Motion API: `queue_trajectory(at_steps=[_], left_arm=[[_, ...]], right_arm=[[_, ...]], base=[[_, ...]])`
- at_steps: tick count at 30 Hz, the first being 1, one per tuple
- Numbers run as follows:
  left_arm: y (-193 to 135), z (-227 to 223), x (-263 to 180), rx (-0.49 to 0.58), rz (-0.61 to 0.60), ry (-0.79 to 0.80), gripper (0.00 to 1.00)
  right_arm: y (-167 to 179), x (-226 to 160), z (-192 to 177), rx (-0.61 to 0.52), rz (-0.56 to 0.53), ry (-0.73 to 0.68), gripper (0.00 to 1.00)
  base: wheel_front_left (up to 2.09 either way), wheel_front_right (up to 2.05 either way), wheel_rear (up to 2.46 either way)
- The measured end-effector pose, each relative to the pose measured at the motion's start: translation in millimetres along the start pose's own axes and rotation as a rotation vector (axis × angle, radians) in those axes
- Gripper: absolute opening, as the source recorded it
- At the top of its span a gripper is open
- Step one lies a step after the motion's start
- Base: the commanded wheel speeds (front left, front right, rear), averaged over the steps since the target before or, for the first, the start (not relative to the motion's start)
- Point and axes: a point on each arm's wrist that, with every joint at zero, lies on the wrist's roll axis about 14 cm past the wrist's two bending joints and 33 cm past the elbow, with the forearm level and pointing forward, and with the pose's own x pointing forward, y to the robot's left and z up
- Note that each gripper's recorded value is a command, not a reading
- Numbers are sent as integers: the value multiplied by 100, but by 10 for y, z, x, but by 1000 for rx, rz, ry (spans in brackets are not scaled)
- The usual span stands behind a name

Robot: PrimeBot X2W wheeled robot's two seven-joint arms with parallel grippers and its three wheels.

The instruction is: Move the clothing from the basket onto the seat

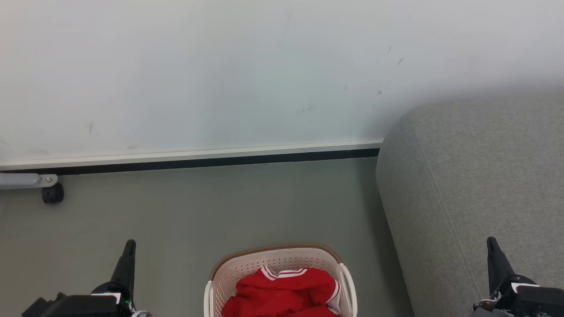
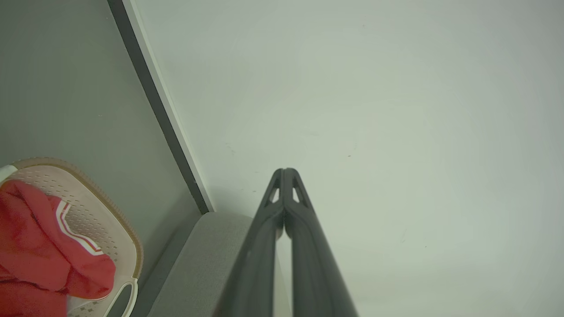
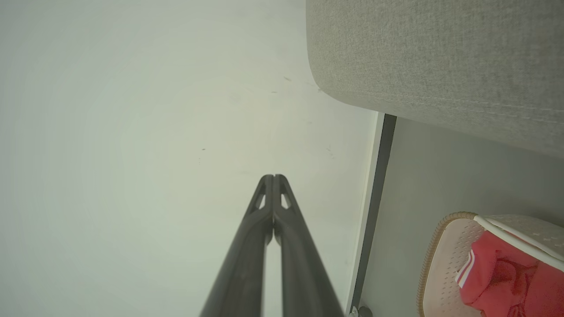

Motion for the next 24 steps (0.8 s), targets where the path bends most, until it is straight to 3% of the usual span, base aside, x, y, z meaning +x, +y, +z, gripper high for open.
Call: queue_trajectory(at_steps=[24], left_arm=[[-1, 0, 0, 0, 0, 0, 0]], right_arm=[[0, 0, 0, 0, 0, 0, 0]], base=[[0, 0, 0]])
